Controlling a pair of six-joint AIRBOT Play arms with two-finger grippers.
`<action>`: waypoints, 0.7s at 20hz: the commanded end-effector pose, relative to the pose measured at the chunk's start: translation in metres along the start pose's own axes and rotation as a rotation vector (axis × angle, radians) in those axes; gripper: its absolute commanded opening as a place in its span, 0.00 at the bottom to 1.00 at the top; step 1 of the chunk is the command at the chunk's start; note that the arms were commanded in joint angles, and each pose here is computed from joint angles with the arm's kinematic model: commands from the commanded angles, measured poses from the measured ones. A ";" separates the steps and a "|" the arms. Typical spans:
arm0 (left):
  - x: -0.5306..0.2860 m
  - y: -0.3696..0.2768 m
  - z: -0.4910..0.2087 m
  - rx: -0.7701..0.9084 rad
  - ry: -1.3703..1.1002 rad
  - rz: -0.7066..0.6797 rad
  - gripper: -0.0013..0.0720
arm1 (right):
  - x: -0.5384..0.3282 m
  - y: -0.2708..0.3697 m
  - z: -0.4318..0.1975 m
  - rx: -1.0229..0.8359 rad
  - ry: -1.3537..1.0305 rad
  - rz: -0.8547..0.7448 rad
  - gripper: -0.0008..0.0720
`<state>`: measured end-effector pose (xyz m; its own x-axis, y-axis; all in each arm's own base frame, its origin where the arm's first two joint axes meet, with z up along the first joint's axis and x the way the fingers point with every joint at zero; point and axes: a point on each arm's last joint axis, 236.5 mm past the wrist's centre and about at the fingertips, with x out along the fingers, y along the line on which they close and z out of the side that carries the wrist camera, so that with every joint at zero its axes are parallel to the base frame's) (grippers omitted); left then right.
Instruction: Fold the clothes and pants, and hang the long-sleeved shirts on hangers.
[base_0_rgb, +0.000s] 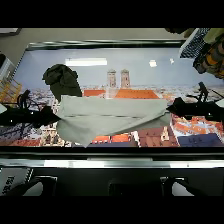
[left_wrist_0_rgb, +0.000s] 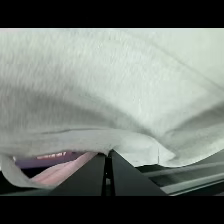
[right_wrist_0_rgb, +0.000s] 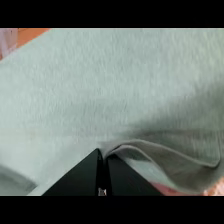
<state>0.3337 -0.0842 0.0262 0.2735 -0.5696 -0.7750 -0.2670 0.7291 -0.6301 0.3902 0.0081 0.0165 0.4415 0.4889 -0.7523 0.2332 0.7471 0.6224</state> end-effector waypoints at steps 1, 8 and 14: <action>0.022 -0.010 0.044 0.025 -0.007 -0.010 0.04 | 0.018 -0.008 0.037 0.021 -0.060 -0.023 0.05; 0.050 -0.019 0.101 0.012 -0.007 -0.012 0.04 | 0.028 -0.022 0.074 0.064 -0.151 -0.043 0.05; 0.057 -0.026 0.140 -0.009 -0.064 -0.024 0.04 | 0.037 -0.030 0.078 0.086 -0.156 -0.048 0.05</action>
<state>0.4673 -0.0848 0.0059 0.3149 -0.5678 -0.7606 -0.2540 0.7217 -0.6439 0.4626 -0.0284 -0.0092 0.5487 0.3810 -0.7441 0.3164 0.7293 0.6067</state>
